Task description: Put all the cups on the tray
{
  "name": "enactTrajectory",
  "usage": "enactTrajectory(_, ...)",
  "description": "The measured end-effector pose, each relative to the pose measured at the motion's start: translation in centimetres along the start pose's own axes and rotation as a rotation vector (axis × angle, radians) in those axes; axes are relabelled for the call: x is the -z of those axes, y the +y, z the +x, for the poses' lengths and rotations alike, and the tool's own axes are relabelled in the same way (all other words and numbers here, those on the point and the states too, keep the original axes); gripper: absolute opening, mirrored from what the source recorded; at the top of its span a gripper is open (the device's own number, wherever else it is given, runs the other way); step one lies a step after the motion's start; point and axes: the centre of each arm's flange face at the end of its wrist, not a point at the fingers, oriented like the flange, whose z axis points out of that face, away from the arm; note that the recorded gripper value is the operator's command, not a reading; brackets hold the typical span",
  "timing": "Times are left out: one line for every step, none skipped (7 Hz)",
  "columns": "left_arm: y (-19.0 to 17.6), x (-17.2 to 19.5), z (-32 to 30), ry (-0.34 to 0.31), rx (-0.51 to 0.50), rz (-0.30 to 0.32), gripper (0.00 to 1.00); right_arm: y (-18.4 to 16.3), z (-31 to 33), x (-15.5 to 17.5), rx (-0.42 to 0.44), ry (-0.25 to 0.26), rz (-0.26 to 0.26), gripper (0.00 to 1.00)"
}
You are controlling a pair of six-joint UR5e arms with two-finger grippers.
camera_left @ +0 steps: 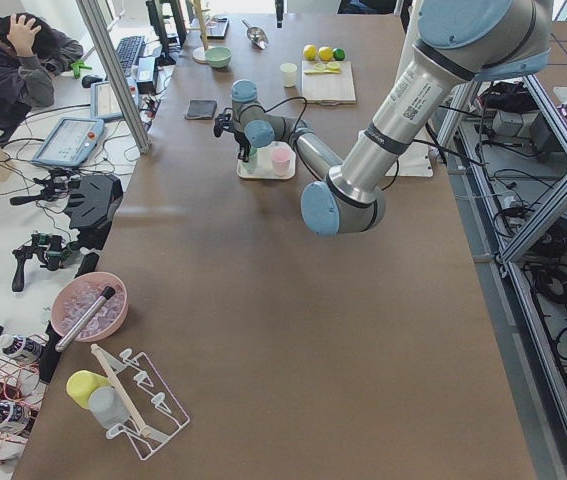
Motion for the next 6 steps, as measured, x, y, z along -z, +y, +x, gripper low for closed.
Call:
enactTrajectory(0.1, 0.3, 0.2, 0.009, -0.005, 0.011, 0.98, 0.3, 0.9, -1.0, 0.002, -0.009, 0.012, 1.00)
enactTrajectory(-0.4, 1.9, 0.0, 0.020, -0.003, 0.029, 0.98, 0.6, 1.6, -1.8, -0.016, -0.026, 0.032, 1.00)
enactTrajectory(-1.7, 4.5, -1.2, 0.028, 0.008, 0.037, 0.98, 0.6, 1.4, -1.8, -0.061, -0.044, 0.053, 1.00)
enactTrajectory(-3.0, 7.1, -3.3, 0.030, 0.009, 0.034, 0.98, 0.6, 0.6, -1.9, -0.103, -0.062, 0.070, 1.00)
enactTrajectory(-4.0, 9.1, -6.2, 0.020, -0.013, 0.037, 0.98, 0.7, -1.0, -2.6, -0.132, -0.077, 0.075, 1.00)
enactTrajectory(-4.6, 10.2, -8.7, 0.006, -0.032, 0.040, 0.98, 1.0, -2.9, -4.1, -0.149, -0.079, 0.074, 1.00)
